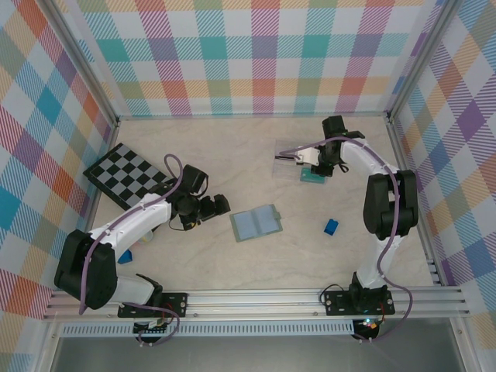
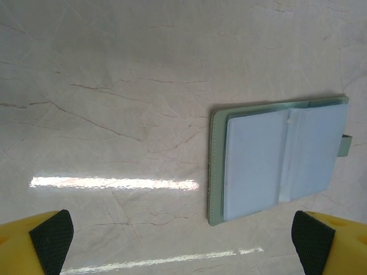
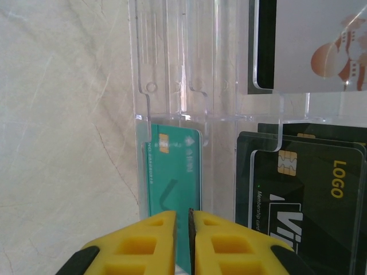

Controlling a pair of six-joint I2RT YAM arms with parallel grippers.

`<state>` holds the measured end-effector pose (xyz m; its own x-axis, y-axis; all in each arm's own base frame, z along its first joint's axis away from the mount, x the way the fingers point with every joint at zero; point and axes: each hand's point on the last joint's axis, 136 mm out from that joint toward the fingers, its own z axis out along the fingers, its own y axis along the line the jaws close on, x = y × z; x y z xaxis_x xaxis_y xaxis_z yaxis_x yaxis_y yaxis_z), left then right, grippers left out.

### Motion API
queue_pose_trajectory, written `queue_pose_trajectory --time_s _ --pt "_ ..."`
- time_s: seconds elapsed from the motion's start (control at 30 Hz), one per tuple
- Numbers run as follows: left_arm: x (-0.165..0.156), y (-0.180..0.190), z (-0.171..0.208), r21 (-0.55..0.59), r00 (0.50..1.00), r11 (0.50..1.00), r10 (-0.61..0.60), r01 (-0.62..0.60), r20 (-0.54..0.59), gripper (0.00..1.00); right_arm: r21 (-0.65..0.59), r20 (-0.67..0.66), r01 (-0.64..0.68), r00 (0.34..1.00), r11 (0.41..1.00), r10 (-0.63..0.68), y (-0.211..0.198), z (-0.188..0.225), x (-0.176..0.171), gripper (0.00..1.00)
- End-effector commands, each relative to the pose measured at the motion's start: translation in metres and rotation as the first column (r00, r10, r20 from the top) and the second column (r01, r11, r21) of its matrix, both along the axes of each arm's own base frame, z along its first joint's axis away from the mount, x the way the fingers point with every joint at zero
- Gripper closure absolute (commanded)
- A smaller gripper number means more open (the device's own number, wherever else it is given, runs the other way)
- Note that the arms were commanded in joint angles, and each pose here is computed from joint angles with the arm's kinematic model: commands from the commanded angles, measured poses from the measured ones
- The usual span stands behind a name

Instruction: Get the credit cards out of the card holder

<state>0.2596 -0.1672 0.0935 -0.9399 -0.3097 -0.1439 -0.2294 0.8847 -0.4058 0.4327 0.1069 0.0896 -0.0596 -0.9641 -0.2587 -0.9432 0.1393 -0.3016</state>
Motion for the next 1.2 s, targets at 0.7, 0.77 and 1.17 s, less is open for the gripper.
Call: queue_pose_trajectory --time_s 0.7,0.77,1.17 --pt "0.001 -0.038 0.002 -0.188 1.0 0.982 0.018 -0.021 -0.02 0.07 0.526 -0.164 0.467 0.876 0.711 -0.454 0.06 0.108 -0.052 0.87" --pt "0.001 -0.046 0.001 -0.195 1.0 0.981 0.014 -0.017 -0.02 0.09 0.555 -0.251 0.536 0.837 0.636 -0.486 0.069 0.116 -0.068 0.85" --pt "-0.008 -0.078 -0.025 -0.196 0.997 0.98 0.022 -0.037 -0.079 0.27 0.234 -0.751 0.946 0.322 0.223 -0.577 0.085 0.078 -0.133 0.77"
